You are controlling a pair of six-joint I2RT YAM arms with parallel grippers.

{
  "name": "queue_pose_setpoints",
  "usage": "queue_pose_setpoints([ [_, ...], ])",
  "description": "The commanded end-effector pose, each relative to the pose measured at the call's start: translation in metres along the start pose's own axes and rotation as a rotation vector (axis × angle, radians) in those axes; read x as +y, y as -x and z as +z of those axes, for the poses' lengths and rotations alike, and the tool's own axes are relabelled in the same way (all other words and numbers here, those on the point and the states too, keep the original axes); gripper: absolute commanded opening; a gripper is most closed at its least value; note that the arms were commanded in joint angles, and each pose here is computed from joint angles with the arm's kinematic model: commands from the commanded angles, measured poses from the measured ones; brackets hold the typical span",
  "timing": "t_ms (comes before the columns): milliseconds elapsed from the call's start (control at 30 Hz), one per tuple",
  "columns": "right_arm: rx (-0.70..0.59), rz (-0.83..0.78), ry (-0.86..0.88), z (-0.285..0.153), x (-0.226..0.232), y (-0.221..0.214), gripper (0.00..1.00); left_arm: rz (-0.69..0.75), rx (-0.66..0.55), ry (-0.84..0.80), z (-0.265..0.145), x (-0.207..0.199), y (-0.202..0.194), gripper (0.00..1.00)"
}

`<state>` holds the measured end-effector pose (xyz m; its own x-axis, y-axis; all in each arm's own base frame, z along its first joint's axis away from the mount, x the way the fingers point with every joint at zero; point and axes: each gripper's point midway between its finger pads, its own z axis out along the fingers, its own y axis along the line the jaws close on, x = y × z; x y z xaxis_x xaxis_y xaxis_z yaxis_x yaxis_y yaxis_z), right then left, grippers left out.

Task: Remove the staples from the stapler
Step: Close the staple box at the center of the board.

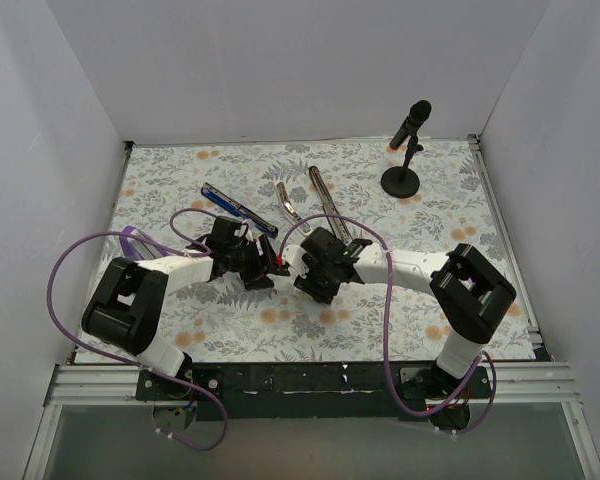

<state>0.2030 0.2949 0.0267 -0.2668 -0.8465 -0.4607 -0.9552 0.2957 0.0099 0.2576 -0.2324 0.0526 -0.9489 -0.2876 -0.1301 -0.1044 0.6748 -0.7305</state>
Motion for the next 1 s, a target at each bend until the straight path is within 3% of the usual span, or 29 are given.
queue_pose_setpoints([
  [0,-0.044,-0.049,0.007,0.002,0.0,0.006,0.45,0.03,-0.002,-0.062,0.004,-0.02,0.003,0.59],
  [133,-0.044,-0.064,0.03,0.005,0.005,0.003,0.44,0.032,0.009,-0.066,0.011,-0.021,0.0,0.51],
  [233,-0.042,-0.073,0.041,0.006,0.007,0.0,0.44,0.033,0.007,-0.081,0.014,-0.023,-0.001,0.39],
  [267,-0.044,-0.073,0.042,0.006,0.007,0.0,0.44,0.028,0.015,-0.083,0.016,-0.023,-0.003,0.31],
  [367,-0.064,-0.085,0.057,0.004,0.01,0.004,0.44,0.025,0.026,-0.083,0.018,-0.023,-0.006,0.24],
  [700,-0.093,-0.138,0.08,0.002,0.017,0.004,0.43,0.02,0.042,-0.057,0.024,-0.017,-0.014,0.24],
  [967,-0.114,-0.151,0.095,0.001,0.02,0.005,0.43,0.063,-0.073,0.06,0.005,-0.014,0.002,0.32],
])
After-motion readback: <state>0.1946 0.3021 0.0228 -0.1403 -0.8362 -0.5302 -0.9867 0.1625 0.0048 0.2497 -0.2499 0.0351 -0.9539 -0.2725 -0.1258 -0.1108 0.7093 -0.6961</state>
